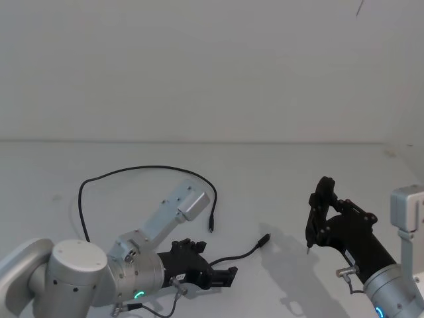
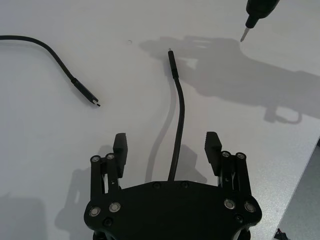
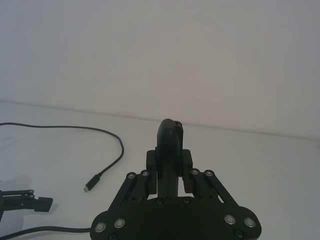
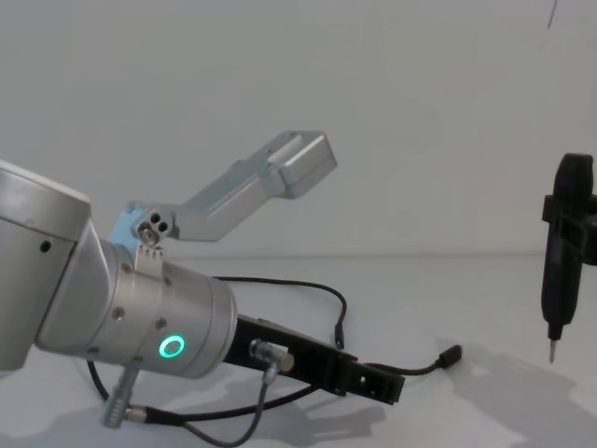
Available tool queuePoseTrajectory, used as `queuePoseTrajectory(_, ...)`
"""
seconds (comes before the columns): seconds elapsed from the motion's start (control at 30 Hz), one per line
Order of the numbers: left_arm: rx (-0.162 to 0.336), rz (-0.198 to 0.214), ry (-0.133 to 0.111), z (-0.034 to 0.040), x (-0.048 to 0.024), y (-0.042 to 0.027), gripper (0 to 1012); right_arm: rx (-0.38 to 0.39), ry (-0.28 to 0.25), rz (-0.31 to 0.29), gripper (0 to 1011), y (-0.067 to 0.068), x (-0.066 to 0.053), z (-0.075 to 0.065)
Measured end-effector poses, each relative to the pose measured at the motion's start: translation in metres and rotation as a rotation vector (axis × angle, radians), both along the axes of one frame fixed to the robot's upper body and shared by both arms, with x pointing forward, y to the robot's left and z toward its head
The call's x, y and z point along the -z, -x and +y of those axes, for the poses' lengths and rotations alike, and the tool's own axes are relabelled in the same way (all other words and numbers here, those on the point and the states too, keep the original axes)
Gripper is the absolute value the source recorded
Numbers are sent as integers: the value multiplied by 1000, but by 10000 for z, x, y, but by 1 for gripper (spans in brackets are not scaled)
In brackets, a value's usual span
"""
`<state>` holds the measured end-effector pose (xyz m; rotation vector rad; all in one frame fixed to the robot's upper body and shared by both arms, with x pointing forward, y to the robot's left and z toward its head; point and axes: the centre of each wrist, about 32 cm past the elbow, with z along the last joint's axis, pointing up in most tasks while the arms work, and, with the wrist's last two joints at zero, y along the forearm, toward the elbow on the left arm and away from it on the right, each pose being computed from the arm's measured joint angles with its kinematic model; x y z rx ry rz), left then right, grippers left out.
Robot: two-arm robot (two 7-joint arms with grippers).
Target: Pick up the data cable with the one hand.
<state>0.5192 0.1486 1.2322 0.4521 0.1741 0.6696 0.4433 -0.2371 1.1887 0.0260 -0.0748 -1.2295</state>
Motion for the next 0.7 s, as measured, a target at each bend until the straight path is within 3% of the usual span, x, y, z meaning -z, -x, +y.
queuePoseTrajectory(0.23, -2, 6, -7, -18, 3, -10, 816, 0, 0, 0, 279, 0, 0, 0)
queuePoseTrajectory(0.43, -3, 8, -10, -27, 2, -15, 599, 0, 0, 0, 279, 0, 0, 0)
queuePoseTrajectory(0.67, -4, 10, -12, -31, 2, -18, 424, 0, 0, 0, 279, 0, 0, 0)
queuePoseTrajectory(0.7, -4, 10, -12, -32, 3, -18, 354, 0, 0, 0, 279, 0, 0, 0)
